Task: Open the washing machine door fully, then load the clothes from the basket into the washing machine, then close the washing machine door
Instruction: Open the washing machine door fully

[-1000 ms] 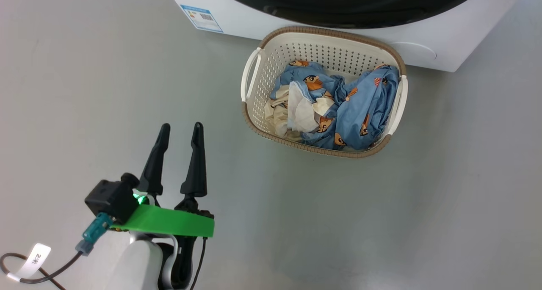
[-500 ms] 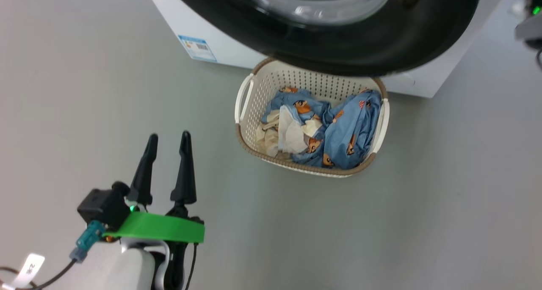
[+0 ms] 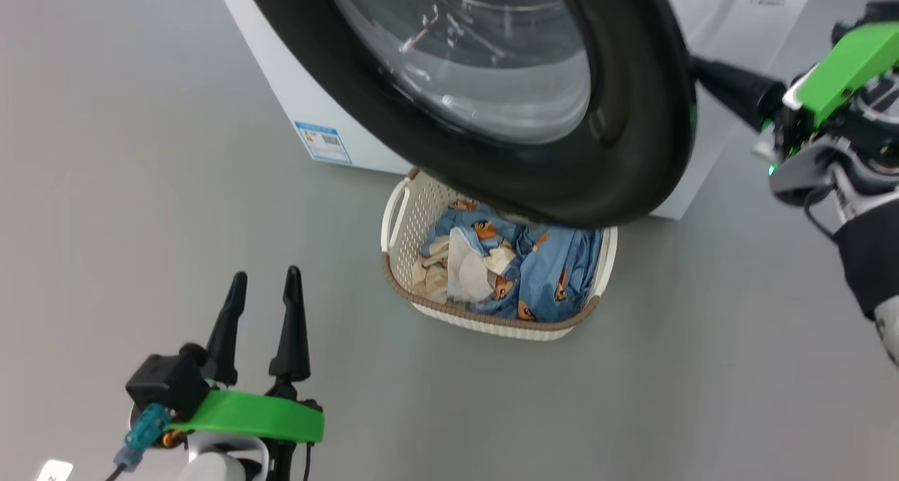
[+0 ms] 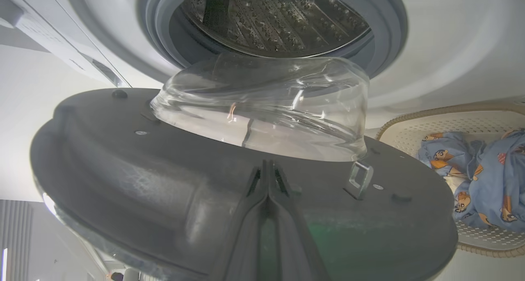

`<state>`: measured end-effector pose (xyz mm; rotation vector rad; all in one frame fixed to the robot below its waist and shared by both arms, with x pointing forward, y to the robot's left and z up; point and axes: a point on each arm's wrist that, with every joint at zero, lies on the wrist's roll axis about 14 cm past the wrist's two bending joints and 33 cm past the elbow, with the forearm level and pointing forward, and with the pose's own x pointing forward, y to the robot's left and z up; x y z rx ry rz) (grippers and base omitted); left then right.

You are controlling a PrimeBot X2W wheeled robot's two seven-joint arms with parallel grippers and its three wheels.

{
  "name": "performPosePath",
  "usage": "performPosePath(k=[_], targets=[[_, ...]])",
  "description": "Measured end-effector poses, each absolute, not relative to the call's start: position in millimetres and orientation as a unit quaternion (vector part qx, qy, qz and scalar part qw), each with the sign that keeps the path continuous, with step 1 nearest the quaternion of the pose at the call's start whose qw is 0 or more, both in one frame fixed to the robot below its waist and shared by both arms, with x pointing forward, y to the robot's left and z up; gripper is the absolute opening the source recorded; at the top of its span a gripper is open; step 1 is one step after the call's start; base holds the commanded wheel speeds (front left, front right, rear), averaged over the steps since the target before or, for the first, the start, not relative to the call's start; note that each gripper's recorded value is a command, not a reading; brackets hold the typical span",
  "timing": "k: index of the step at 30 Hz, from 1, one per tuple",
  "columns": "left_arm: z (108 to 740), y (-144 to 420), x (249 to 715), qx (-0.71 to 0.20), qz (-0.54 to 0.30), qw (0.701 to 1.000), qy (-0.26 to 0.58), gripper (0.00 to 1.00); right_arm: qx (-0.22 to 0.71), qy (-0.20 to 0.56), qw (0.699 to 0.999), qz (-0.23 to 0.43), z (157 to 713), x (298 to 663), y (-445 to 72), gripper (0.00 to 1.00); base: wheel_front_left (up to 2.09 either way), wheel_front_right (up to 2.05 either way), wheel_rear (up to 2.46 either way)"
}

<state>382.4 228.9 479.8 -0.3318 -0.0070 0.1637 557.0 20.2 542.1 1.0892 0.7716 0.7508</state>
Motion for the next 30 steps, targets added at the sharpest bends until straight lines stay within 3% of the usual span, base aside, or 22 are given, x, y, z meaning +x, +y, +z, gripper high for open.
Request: performPosePath(k=[13,30], targets=[[491.1,244.5,344.5,-0.158,0.106,0.981,-0.023,1.0,0.486,0.381,0.688,0.383,540.6,493.8,46.0,0.0,0.0,0.0,0.0],[494.3,275.2,295.2,-0.156,0.162,0.973,-0.04,1.0,0.481,0.43,0.62,0.446,533.9,424.8,94.7,0.0,0.0,0.0,0.0]])
